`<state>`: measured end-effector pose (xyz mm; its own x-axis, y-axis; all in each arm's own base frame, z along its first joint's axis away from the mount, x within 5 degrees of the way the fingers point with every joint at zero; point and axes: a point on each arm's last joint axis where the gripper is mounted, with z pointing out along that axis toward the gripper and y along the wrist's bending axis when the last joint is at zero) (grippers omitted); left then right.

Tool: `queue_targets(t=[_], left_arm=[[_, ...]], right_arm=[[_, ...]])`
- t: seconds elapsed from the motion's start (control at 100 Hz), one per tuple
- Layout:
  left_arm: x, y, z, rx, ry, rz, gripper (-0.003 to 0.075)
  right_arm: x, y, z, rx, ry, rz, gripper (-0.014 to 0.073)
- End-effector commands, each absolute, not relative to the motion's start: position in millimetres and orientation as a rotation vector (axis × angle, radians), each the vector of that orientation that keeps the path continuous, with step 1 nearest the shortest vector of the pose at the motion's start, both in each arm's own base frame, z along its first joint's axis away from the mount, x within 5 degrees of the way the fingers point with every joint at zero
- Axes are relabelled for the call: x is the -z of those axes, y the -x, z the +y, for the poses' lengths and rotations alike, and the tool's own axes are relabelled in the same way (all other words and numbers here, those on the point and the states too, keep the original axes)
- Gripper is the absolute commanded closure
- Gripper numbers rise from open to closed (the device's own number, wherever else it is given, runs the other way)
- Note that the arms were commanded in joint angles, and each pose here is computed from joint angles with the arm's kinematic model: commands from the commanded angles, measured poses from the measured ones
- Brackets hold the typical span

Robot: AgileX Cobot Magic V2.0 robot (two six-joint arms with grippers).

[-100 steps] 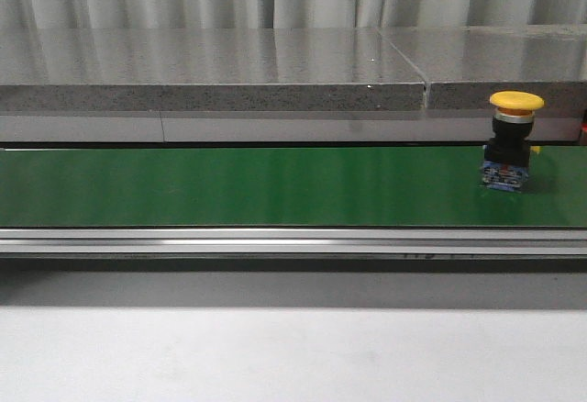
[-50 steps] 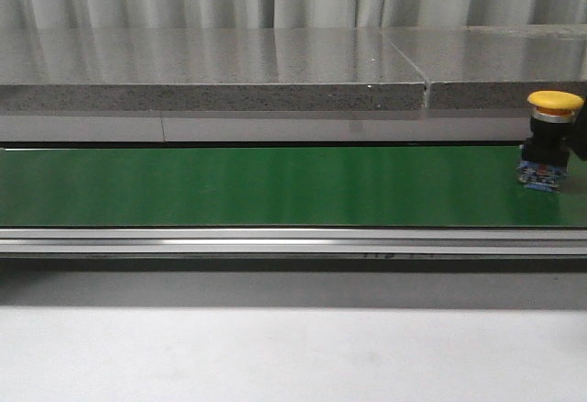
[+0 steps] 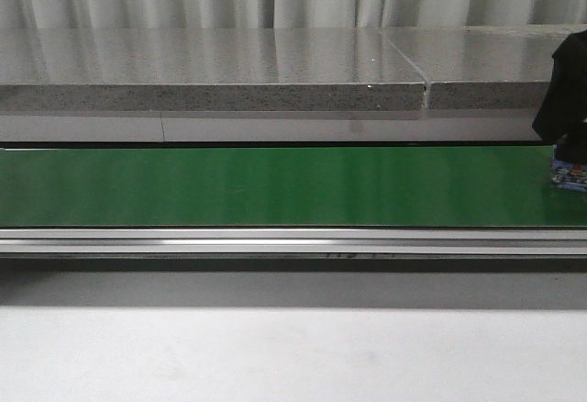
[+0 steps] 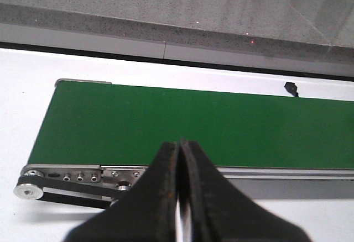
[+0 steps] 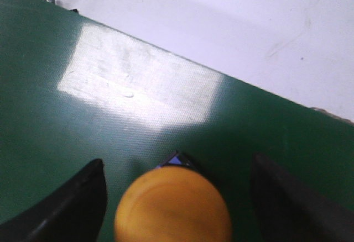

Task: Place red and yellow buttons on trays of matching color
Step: 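Carry the yellow button into the yellow tray and open the right gripper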

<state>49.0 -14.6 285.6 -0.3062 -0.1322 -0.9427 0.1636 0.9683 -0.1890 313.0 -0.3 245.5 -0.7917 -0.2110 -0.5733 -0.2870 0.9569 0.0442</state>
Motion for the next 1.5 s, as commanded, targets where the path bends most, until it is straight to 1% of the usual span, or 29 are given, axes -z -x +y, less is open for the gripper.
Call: queue_targets(t=[0.0, 0.03, 0.08, 0.13, 0.2, 0.27, 0.4, 0.52, 0.66, 0.79, 0.92, 1.06, 1.21, 1.49], left_arm=[[-301, -50, -15, 0.316, -0.014, 1.767, 0.0739], [-301, -50, -15, 0.316, -0.014, 1.767, 0.0739], [-301, -50, -15, 0.316, -0.014, 1.767, 0.0739], [-301, -50, -15, 0.316, -0.014, 1.767, 0.0739], [-301, -50, -15, 0.316, -0.014, 1.767, 0.0739], [-301, -50, -15, 0.316, -0.014, 1.767, 0.0739], [-301, -50, -15, 0.316, -0.014, 1.767, 0.0739], [-301, -50, -15, 0.316, -0.014, 1.767, 0.0739], [-301, -50, -15, 0.316, -0.014, 1.767, 0.0739], [-301, -50, -15, 0.316, -0.014, 1.767, 0.0739], [-301, -50, -15, 0.316, -0.014, 1.767, 0.0739], [-301, -50, -15, 0.316, -0.014, 1.767, 0.0739], [-301, -50, -15, 0.316, -0.014, 1.767, 0.0739], [-301, -50, -15, 0.316, -0.014, 1.767, 0.0739]], right_arm=[[-259, -319, -2, -0.148, 0.343, 2.448, 0.0073], [-257, -319, -2, -0.149, 0.343, 2.452, 0.0098], [-257, -319, -2, -0.150, 0.342, 2.453, 0.0165], [-258, -319, -2, -0.149, 0.340, 2.449, 0.0260], [-262, -317, -1, -0.153, 0.342, 2.446, 0.0371], [-269, -315, -2, -0.161, 0.330, 2.441, 0.0426], [-295, -309, -15, -0.173, 0.236, 2.424, 0.0427], [-320, -297, -42, -0.128, 0.089, 2.409, 0.0427], [-337, -274, -88, 0.016, -0.152, 2.384, 0.0427], [-340, -251, -133, 0.099, -0.445, 2.355, 0.0427], [-334, -227, -169, 0.130, -0.716, 2.300, 0.0427], [-323, -210, -190, 0.156, -0.904, 2.228, 0.0427], [-307, -204, -198, 0.183, -0.974, 2.183, 0.0427], [-264, -197, -211, 0.186, -1.081, 2.212, 0.0427]])
